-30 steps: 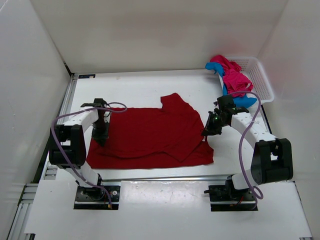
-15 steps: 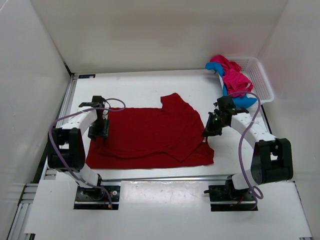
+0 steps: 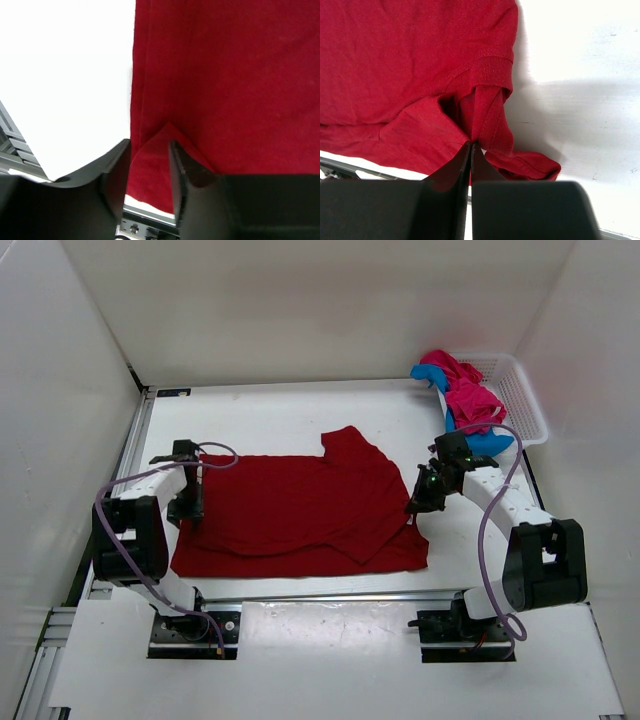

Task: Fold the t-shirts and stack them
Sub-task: Fold the flattened tshirt in 1/3 of the way

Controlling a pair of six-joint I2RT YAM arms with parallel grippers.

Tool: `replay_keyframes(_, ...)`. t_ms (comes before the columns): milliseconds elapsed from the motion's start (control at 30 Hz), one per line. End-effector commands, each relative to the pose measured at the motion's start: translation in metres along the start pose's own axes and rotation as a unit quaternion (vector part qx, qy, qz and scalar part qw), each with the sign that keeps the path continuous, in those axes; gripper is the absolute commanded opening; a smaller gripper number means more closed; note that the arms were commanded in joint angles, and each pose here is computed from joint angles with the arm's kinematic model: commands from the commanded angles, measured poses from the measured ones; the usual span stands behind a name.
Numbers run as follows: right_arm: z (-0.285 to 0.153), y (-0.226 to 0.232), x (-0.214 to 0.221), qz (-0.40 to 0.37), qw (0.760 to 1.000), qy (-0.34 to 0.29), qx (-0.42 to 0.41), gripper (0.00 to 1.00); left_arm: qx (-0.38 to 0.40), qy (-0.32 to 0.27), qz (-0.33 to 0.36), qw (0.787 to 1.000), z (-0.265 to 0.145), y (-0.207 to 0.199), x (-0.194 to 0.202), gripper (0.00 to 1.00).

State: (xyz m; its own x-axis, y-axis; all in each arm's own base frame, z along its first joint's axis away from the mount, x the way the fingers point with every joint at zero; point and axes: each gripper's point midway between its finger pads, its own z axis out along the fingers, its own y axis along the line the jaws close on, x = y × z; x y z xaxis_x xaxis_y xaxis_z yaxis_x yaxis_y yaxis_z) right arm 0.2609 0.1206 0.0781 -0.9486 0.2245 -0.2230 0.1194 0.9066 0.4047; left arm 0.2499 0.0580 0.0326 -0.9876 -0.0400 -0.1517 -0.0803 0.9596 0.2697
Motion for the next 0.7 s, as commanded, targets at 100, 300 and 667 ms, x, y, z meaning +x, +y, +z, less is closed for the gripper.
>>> replay_keyframes(100, -0.01, -0.001, 0.003, -0.021, 1.0, -0.001, 0.005, 0.0, 0.025, -0.003, -0.005, 1.0, 0.004, -0.008, -0.009, 0.42)
replay_keyframes(300, -0.007, -0.004, 0.003, -0.025, 0.999, 0.016, 0.017, 0.0, 0.08, 0.003, -0.008, 0.997, 0.001, -0.024, -0.016, 0.47)
replay_keyframes(667, -0.002, -0.005, 0.003, -0.027, 0.999, 0.027, 0.017, 0.0, 0.059, 0.016, -0.006, 0.998, 0.006, -0.018, -0.015, 0.3)
